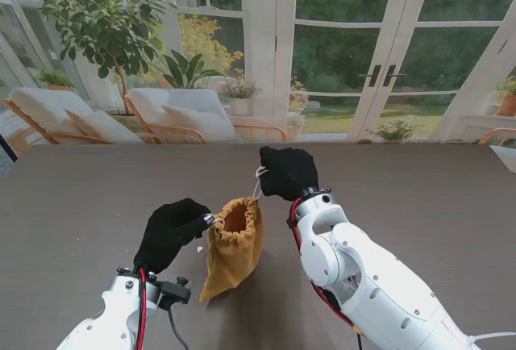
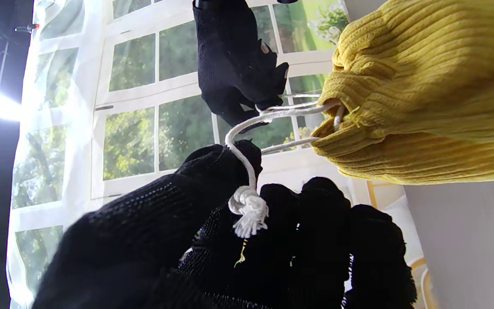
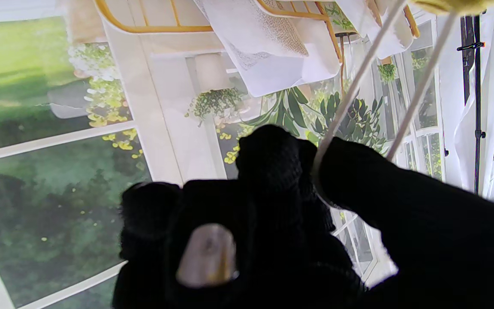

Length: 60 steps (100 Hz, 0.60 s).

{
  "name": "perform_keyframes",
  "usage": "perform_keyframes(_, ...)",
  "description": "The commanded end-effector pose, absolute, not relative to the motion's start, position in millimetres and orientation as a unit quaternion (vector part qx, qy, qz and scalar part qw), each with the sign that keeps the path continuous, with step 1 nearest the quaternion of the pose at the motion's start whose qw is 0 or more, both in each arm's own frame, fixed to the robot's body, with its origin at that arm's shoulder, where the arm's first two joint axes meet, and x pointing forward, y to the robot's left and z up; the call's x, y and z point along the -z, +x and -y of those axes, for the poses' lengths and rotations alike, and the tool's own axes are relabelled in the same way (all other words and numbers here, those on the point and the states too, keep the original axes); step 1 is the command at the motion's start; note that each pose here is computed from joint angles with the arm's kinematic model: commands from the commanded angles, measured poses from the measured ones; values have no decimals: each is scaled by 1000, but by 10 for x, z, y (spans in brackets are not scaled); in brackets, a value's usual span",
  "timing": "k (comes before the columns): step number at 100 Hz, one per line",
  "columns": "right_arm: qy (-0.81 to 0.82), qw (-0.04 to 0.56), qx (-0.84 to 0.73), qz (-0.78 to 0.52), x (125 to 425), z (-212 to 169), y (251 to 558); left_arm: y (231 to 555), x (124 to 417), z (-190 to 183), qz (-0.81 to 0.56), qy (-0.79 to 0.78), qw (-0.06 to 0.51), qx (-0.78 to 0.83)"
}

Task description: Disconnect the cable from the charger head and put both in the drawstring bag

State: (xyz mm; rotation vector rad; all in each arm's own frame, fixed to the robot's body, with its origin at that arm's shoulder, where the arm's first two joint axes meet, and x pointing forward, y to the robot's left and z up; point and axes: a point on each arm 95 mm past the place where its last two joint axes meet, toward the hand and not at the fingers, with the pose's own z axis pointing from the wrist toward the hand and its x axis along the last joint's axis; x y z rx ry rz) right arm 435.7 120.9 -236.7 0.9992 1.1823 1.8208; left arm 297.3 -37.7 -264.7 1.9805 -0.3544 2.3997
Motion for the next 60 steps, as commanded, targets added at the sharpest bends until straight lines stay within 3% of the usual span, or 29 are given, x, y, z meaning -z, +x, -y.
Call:
perform_keyframes(1,388,362,-709,-465,2369,-1235,4342,2971,2646,408,121,631,13,-766)
perform_keyframes(60,386,361,-711,-464,2375,-1225,4333,2986,2611,408,83,615,6,-784)
